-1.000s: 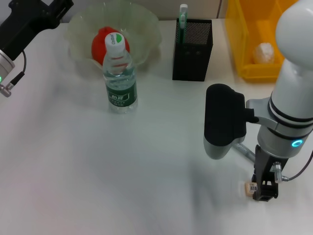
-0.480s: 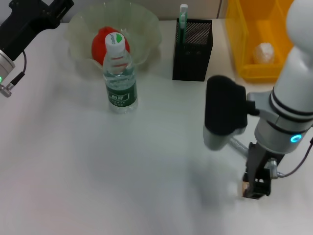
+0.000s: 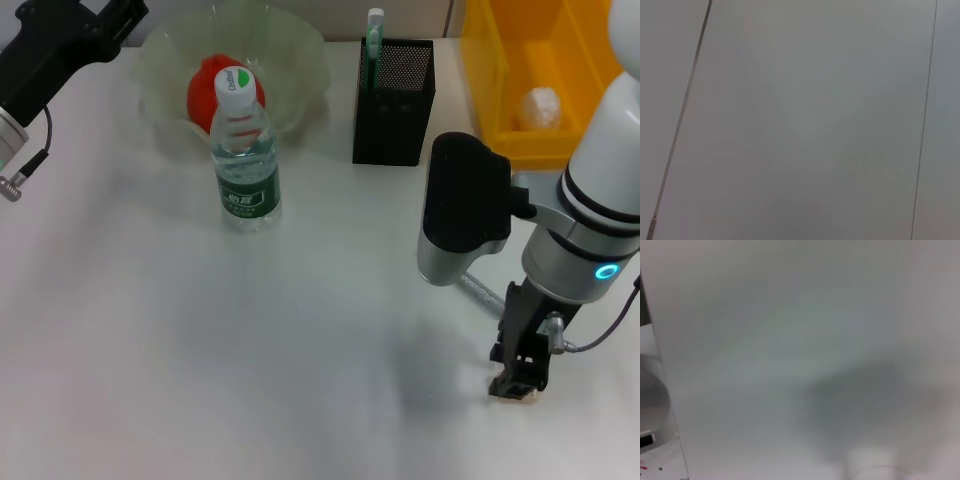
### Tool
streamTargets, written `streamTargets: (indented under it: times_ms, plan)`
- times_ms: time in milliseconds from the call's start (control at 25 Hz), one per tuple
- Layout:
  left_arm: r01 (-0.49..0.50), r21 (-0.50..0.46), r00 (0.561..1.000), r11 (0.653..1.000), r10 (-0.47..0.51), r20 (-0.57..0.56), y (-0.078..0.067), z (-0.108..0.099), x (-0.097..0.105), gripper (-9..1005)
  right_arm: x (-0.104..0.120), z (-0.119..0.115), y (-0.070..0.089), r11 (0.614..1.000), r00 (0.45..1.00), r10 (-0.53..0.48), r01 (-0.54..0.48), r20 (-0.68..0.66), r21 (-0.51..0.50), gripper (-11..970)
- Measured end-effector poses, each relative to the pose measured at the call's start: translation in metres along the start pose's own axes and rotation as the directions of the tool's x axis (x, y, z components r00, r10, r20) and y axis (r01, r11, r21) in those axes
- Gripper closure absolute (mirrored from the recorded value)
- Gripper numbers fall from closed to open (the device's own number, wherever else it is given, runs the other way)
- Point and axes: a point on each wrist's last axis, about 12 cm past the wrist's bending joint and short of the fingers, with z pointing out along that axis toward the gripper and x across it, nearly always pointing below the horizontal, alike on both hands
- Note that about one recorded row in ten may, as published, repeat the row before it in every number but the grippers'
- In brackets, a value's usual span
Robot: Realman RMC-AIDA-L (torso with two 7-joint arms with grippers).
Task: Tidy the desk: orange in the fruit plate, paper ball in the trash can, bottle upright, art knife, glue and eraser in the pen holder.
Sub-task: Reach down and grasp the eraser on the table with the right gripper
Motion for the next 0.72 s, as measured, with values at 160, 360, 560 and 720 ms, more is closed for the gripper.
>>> streamTargets:
  times_ms: [160, 360, 560, 720]
  plan:
    - [-0.002, 0.0, 1.0, 1.0, 0.002, -0.003, 0.0005, 0.0005, -0.0002, 371, -0.0003, 0.0009, -0.0001, 1.0, 1.0, 0.006, -0.006, -0.015, 0.007, 543]
    - [-0.003, -0.001, 1.0, 1.0, 0.003, -0.004, 0.0008, 0.0002, -0.0002, 371, -0.0012, 0.0021, 0.0022, 1.0, 1.0, 0.005, -0.005, -0.03, 0.007, 519]
    - [-0.005, -0.001, 1.0, 1.0, 0.005, -0.002, 0.001, -0.0005, -0.0006, 371, -0.0018, 0.0054, 0.0058, 1.0, 0.999, -0.002, 0.003, -0.053, 0.004, 520]
    - [-0.004, -0.002, 1.0, 1.0, 0.004, -0.003, 0.001, -0.0009, -0.0002, 371, -0.0013, 0.0083, 0.0076, 1.0, 0.998, -0.004, 0.004, -0.066, 0.003, 522]
